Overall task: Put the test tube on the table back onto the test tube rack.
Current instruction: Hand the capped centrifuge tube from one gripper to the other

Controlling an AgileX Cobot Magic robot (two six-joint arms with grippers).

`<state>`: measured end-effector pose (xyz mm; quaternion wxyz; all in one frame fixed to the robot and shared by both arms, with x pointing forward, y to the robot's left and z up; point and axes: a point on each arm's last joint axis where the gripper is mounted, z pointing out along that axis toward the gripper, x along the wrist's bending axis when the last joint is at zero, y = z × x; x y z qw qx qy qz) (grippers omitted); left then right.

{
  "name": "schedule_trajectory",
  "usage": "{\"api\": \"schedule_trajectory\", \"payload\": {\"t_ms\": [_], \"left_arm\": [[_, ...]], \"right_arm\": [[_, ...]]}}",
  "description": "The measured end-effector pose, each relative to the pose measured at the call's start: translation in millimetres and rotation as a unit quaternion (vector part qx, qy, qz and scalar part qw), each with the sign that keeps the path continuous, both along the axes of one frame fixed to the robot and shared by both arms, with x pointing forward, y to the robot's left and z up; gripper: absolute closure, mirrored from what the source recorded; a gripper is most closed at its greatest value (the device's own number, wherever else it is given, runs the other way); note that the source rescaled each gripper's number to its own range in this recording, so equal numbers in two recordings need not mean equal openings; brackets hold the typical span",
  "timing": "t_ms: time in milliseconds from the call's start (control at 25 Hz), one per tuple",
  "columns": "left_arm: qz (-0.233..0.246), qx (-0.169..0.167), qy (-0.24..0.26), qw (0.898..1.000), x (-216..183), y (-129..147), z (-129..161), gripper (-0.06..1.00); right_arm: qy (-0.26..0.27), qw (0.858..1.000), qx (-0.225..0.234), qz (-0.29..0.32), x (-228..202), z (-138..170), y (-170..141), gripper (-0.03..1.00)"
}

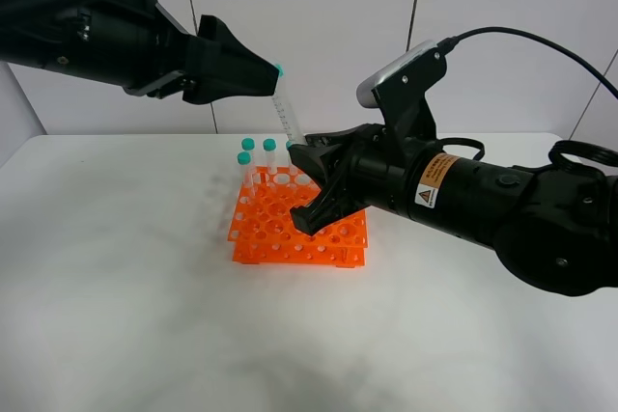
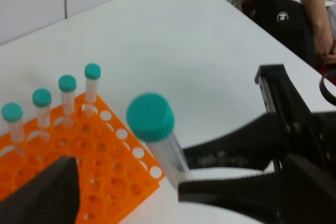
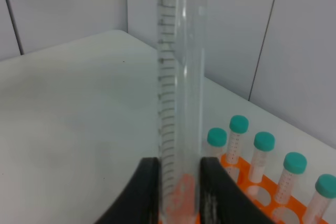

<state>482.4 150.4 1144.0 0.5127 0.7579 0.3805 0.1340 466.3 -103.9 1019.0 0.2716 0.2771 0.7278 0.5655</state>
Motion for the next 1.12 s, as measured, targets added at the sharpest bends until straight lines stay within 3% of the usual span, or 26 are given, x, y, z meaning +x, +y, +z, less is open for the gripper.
{"api": "schedule_trajectory", "payload": {"t_ms": [600,1120], "left_arm": [[0.019,0.006,0.010,1.000,23.7,-8.0,-21.3,0.13],[-0.006,0.010,0.021,1.000,37.7,-26.7,-23.0,0.13]], "right_arm": [[-0.002,1.000,-0.002,0.001,-0.1,-0.1,0.1,0.97],[-0.002,1.000,-0.002,0.001,-0.1,-0.1,0.1,0.97]]}}
